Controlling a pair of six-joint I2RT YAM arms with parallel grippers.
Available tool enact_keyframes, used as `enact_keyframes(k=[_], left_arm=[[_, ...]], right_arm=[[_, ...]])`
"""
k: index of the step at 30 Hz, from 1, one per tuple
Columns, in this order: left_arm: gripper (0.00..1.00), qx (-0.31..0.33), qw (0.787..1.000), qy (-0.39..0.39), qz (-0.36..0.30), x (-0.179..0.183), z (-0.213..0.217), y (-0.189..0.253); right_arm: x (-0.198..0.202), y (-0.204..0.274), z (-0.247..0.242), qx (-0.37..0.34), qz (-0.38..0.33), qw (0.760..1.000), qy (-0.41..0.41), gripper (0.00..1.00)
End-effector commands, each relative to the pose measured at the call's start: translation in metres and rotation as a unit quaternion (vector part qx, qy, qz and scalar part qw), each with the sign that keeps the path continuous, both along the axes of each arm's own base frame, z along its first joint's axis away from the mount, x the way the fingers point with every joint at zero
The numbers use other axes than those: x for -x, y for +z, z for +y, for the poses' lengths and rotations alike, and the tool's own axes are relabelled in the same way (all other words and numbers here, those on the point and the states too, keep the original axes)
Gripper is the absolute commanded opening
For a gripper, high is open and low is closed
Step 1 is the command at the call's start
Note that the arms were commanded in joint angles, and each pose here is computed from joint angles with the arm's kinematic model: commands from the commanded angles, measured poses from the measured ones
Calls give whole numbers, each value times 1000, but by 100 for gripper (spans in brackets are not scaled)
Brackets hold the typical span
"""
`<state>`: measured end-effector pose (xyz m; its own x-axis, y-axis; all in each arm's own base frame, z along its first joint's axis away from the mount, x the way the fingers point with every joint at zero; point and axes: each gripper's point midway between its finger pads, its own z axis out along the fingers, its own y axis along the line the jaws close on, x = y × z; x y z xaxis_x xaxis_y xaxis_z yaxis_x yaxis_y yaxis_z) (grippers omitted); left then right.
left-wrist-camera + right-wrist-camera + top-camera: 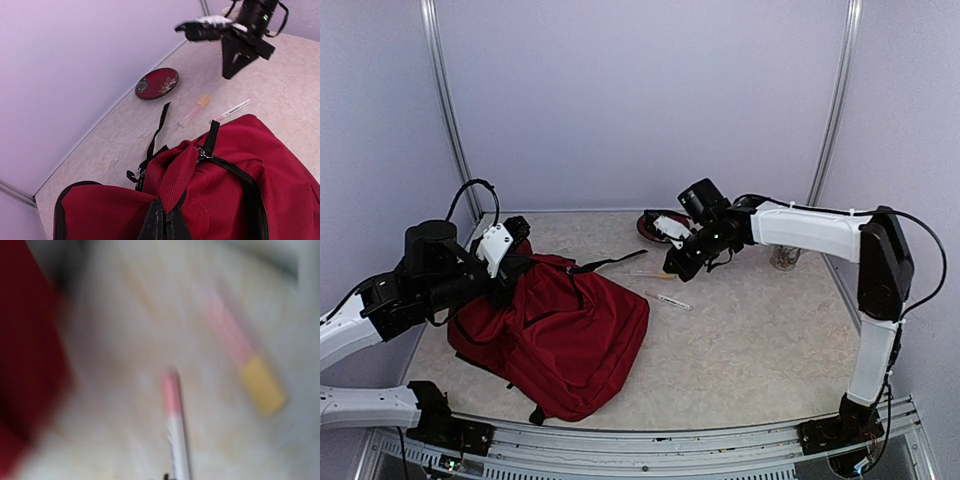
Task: Pack the student bag
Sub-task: Adjust the pen at the center of the board, then pick up the pen from the center of the board.
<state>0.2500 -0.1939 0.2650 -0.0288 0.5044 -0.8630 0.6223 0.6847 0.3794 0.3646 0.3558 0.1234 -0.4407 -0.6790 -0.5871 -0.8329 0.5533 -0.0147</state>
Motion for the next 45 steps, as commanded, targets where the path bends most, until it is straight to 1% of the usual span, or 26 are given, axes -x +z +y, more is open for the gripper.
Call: enact_keyframes(k=[1,3,5,6,8,10,11,13,14,18,22,27,29,32,36,37,39,45], left_arm=[[0,69,991,-109,-45,25,-36,54],[0,67,992,-101,-48,23,-34,55],[0,61,994,-79,-51,17,-28,54],[0,57,995,-69,-50,15,-25,53],[0,50,997,-42,-51,10,-17,52],[0,40,998,13,-50,-1,-2,51],[0,35,997,45,-49,-8,8,52],[0,23,993,109,-44,-19,29,52],[0,17,991,130,-41,-22,37,50],[0,17,988,143,-47,-22,46,54],[0,21,988,144,-51,-22,49,53],[0,20,989,136,-48,-24,45,51],[0,20,990,134,-47,-24,44,50],[0,20,990,131,-47,-25,43,50],[0,20,990,129,-47,-25,42,50],[0,20,991,127,-47,-25,41,49],[0,21,991,126,-46,-25,41,49],[0,21,991,121,-47,-24,39,50]], right_arm=[[32,121,38,-195,-100,972,91,0],[40,135,40,-220,-125,962,101,0],[33,133,36,-207,-127,967,78,0],[27,124,34,-190,-121,972,64,0],[14,99,30,-148,-100,983,31,10],[1,72,25,-96,-73,993,-7,20],[-8,62,21,-70,-65,995,-29,27],[-19,33,13,-14,-41,997,-59,38],[-21,17,10,14,-27,997,-67,42],[-23,-26,4,82,20,994,-75,59],[-22,-53,-1,125,43,989,-72,64],[-12,-85,-6,162,85,981,-57,63],[-9,-93,-8,171,96,979,-55,59],[-8,-105,-13,192,105,974,-59,51],[-6,-119,-18,212,114,969,-58,48],[-6,-122,-18,214,115,968,-57,46],[-5,-125,-19,218,118,967,-55,36],[-6,-129,-20,229,116,965,-52,16]])
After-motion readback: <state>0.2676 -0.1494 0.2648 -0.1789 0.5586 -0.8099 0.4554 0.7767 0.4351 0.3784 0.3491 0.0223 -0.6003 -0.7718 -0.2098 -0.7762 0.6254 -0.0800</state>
